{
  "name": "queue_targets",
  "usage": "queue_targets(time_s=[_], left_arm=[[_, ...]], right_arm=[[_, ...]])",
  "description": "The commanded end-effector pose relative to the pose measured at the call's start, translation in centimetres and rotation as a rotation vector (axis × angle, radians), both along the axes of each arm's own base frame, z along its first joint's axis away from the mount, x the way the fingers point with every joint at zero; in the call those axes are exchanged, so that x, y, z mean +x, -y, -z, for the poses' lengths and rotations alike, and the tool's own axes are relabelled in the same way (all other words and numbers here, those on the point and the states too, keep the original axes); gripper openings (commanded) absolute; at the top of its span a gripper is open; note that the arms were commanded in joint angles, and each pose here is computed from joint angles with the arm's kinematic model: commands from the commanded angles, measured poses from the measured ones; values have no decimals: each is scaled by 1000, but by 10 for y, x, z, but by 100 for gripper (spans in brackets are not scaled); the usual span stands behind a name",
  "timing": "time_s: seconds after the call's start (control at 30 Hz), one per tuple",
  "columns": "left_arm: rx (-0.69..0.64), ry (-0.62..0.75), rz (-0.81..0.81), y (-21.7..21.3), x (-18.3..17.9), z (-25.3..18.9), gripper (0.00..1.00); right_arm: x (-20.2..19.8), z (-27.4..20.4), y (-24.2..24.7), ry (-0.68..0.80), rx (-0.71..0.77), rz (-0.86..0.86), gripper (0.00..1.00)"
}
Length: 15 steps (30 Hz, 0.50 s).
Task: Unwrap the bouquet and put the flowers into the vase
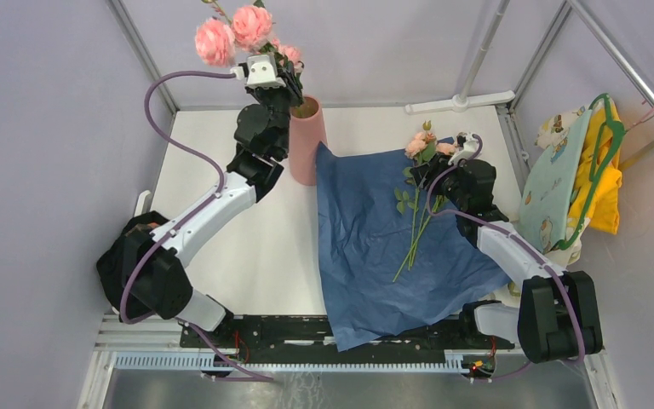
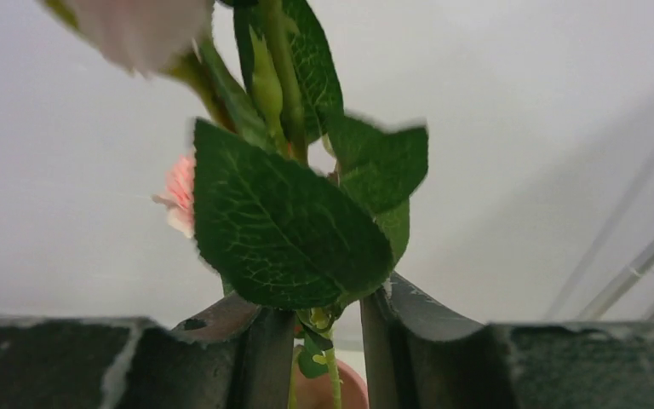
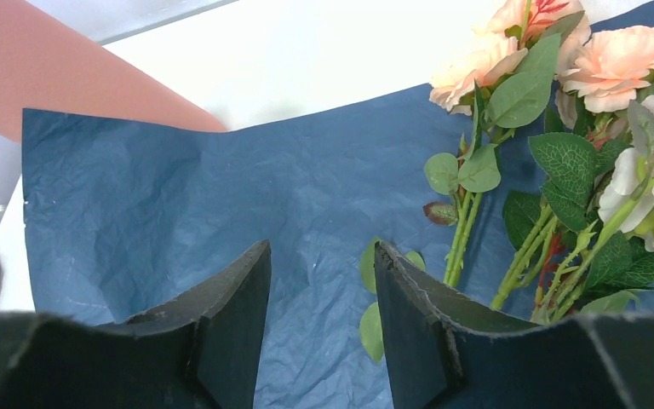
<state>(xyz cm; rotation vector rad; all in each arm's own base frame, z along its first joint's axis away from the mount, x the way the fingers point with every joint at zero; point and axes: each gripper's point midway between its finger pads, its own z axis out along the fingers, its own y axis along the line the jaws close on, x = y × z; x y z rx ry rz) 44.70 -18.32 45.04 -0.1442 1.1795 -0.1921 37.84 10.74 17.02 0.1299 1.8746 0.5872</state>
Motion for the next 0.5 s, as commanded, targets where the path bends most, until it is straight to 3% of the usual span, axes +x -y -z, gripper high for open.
queue_targets(time_s=[0.0, 0.33, 0.47], left_arm=[[-9, -82, 110, 20, 1, 13, 41], [22, -165, 154, 38, 15, 33, 53], [38, -215, 153, 40, 19, 31, 64]], right_arm=[[1, -20, -5, 69, 39, -21, 54], [-2, -21, -5, 71, 40, -21, 54], [-1, -20, -5, 67, 41, -22, 54]])
